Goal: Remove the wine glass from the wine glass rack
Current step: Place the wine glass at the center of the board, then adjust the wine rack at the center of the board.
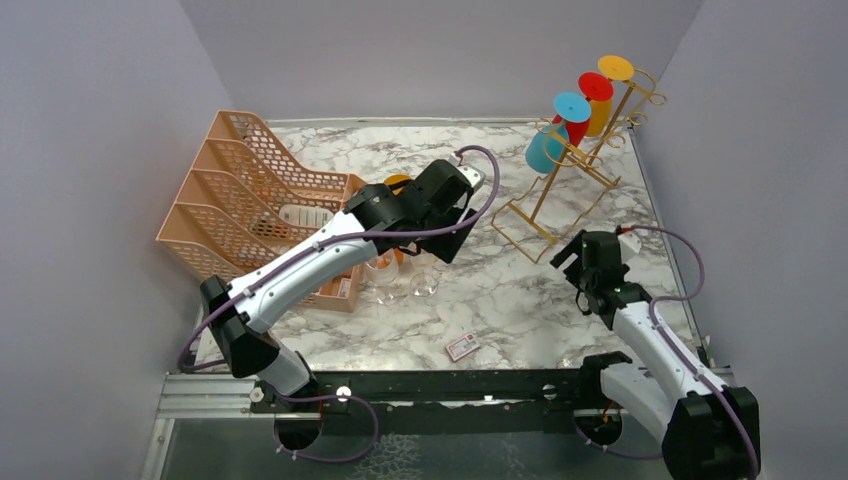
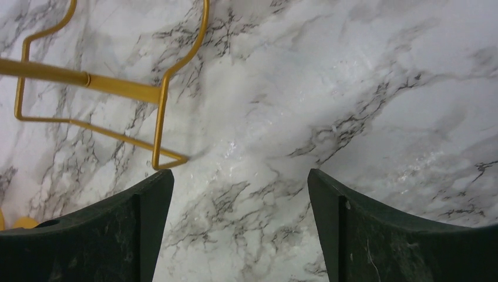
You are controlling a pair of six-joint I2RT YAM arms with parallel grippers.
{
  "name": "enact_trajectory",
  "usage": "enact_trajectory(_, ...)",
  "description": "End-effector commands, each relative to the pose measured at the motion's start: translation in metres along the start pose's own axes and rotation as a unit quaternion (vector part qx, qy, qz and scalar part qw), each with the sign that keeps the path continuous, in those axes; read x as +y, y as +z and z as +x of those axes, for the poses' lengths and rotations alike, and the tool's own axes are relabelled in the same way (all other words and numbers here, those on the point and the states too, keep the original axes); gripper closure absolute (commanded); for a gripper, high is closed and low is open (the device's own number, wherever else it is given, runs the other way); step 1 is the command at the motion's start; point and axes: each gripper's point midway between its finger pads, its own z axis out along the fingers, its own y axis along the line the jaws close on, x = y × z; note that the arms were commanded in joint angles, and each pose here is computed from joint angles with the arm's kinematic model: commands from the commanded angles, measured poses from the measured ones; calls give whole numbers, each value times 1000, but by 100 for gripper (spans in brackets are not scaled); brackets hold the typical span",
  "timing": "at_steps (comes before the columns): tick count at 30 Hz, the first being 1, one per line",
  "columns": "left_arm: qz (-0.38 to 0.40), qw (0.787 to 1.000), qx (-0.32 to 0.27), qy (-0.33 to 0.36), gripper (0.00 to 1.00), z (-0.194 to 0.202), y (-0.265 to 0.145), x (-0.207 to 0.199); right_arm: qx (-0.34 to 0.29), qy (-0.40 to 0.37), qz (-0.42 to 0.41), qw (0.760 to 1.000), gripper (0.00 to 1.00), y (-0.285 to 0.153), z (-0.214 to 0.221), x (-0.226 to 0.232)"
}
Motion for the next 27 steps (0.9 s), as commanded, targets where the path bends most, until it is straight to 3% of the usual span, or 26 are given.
enact_trajectory(1, -43, 996, -81, -1, 23, -29, -39, 22, -22, 25, -23, 999, 13, 6, -35, 16)
enact_trajectory(8, -101, 986, -128, -29, 7, -45, -66, 68, -44, 89, -13, 995, 12, 25, -80, 13)
enact_trajectory(14, -127, 972, -171, -103, 1, -41, -94, 127, -40, 60, -16, 997, 14, 48, -118, 18)
enact_trajectory(22, -152, 959, -185, -151, 1, -27, -101, 155, -17, 76, 11, 997, 11, 87, -153, 11)
enact_trajectory(27, -155, 956, -185, -167, 1, -26, -101, 165, 7, 41, 10, 999, 9, 118, -160, 12)
